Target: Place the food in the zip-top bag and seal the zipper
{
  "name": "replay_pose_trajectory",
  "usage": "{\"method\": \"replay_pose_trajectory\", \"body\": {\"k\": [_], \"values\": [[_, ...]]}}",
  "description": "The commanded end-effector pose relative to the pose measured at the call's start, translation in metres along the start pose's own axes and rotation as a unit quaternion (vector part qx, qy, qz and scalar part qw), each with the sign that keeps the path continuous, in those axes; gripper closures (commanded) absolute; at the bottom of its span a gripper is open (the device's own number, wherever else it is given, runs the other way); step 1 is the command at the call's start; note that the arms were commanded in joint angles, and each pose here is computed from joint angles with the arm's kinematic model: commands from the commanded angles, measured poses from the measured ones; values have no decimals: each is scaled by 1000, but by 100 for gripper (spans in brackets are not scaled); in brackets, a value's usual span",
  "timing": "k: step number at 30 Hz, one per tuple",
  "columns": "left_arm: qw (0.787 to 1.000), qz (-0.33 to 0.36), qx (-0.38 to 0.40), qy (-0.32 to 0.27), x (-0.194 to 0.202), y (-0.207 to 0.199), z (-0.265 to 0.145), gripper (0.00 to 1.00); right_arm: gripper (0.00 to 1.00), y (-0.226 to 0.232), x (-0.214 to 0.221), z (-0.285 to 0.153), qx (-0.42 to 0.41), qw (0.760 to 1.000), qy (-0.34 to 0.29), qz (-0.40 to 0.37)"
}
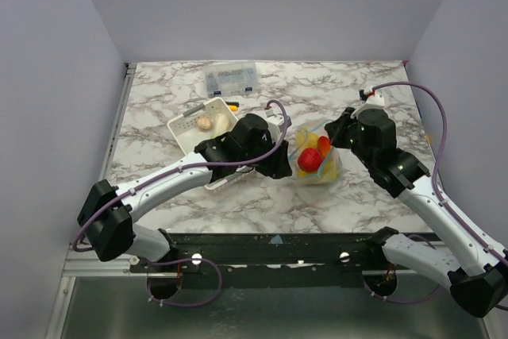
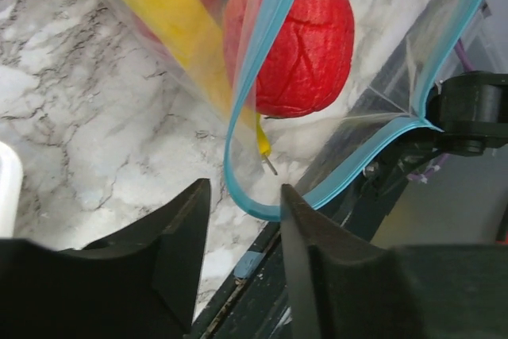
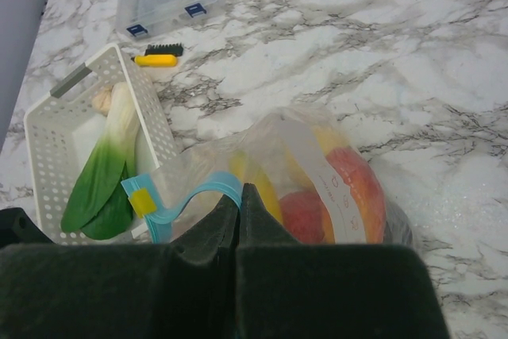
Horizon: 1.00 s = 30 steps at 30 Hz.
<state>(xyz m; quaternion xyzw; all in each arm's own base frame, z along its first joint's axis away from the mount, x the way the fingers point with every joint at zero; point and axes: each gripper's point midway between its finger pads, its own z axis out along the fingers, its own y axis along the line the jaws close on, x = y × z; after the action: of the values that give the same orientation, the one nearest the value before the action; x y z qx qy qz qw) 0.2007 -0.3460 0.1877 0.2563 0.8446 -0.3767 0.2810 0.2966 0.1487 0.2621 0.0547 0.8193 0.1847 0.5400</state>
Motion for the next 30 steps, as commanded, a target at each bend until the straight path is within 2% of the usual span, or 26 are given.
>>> {"method": "replay_pose_trajectory", "body": {"k": [1, 7, 12, 15, 18, 22, 26, 30], "values": [[999, 12, 48, -14, -19, -22, 1, 66, 99, 9, -14, -5, -18, 1000, -21, 11], [996, 40, 65, -37, -48, -42, -16, 100, 99, 7, -18, -7, -11, 1000, -23, 2], [987, 16, 146, -70, -73, -87, -46, 100, 99, -5, -36, -11, 40, 998, -19, -40], [981, -18, 174, -83, -79, -100, -53, 100, 99, -8, -42, -15, 56, 997, -10, -61], [978, -91, 170, -84, -76, -95, -50, 100, 99, 0, -29, -10, 31, 995, 32, -89], [962, -193, 173, -90, -72, -84, -38, 100, 99, 1, 2, 11, 28, 990, 93, -104], [960, -194, 183, -87, -77, -88, -34, 100, 99, 11, 11, 13, -1, 990, 108, -94], [965, -173, 182, -72, -60, -82, -29, 99, 99, 24, 19, 10, -51, 986, 116, -105]]}}
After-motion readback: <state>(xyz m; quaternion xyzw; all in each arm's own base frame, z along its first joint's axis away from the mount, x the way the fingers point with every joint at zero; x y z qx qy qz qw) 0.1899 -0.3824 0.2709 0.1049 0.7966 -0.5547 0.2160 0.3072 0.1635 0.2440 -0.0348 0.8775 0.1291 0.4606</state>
